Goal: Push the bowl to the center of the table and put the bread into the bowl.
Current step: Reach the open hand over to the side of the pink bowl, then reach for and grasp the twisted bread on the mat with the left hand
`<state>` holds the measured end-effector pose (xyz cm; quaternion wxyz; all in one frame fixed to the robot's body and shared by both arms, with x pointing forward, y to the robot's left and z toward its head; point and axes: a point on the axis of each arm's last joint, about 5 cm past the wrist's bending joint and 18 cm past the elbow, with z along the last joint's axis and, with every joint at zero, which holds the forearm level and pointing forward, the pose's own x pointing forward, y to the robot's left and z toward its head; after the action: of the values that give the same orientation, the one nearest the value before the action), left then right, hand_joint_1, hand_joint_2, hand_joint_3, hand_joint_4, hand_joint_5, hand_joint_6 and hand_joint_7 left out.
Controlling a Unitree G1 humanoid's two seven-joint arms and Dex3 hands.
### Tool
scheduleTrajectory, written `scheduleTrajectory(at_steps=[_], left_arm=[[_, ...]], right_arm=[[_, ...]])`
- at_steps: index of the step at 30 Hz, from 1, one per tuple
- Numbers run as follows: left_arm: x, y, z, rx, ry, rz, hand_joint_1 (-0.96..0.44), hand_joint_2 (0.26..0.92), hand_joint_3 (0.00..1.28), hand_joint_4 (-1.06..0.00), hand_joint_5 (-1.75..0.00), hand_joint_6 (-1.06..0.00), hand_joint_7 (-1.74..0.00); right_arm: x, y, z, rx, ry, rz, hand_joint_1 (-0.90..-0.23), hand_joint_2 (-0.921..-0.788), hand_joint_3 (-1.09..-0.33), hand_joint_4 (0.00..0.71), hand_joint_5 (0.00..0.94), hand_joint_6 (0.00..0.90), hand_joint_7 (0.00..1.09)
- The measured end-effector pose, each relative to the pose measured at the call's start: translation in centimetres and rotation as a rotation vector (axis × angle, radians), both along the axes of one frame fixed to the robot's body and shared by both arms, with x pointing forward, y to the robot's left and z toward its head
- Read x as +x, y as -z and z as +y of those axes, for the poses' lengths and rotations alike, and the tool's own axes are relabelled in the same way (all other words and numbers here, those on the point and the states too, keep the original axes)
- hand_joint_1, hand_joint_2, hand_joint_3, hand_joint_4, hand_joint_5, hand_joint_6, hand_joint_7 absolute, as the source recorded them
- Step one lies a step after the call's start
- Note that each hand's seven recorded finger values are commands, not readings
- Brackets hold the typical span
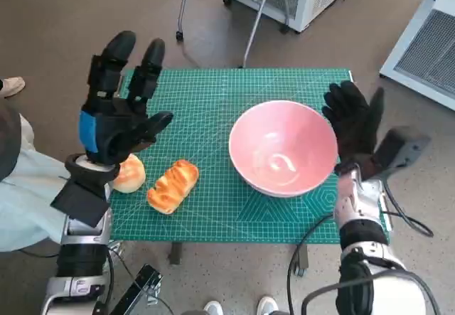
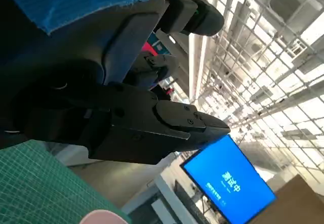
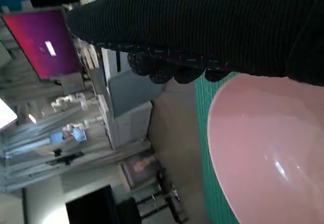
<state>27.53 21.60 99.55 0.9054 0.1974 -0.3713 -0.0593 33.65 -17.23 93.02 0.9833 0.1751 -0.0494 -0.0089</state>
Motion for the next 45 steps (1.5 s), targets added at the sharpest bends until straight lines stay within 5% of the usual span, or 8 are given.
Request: scheduleTrajectory(at_steps=[19,29,37,45], left_arm=[[-1.6,0.6,0.9,-0.016,-0.068,0.015,-0.09,0.91,0.14,-0.26,-0.02,0.0,-0.66],[-2.2,1.1,1.7,-0.01,-0.103,0.04,-0.11,0.91,0.14,-0.26,-0.02,0.0,-0.65],[-2.3,0.9,2.0,0.065,-0.133,0.043,-0.11,0.907,0.12,-0.27,-0.02,0.0,-0.66],[-2.5,-0.6,2.5,0.28,-0.182,0.099,-0.07,0.86,0.07,-0.29,-0.02,-0.07,-0.64]], right_arm=[[1.02,-1.4,4.0,0.072,-0.072,0.041,-0.554,-0.921,-0.771,0.19,0.005,0.068,0.51],[1.13,-1.6,4.2,0.075,-0.082,0.041,-0.537,-0.921,-0.768,0.178,0.0,0.042,0.54],[1.46,-3.2,3.4,-0.081,-0.092,-0.104,-0.531,-0.921,-0.792,0.167,0.0,0.013,0.58],[1.6,-6.0,2.5,-0.227,-0.133,-0.418,-0.58,-0.921,-0.785,0.221,0.019,0.001,0.66]])
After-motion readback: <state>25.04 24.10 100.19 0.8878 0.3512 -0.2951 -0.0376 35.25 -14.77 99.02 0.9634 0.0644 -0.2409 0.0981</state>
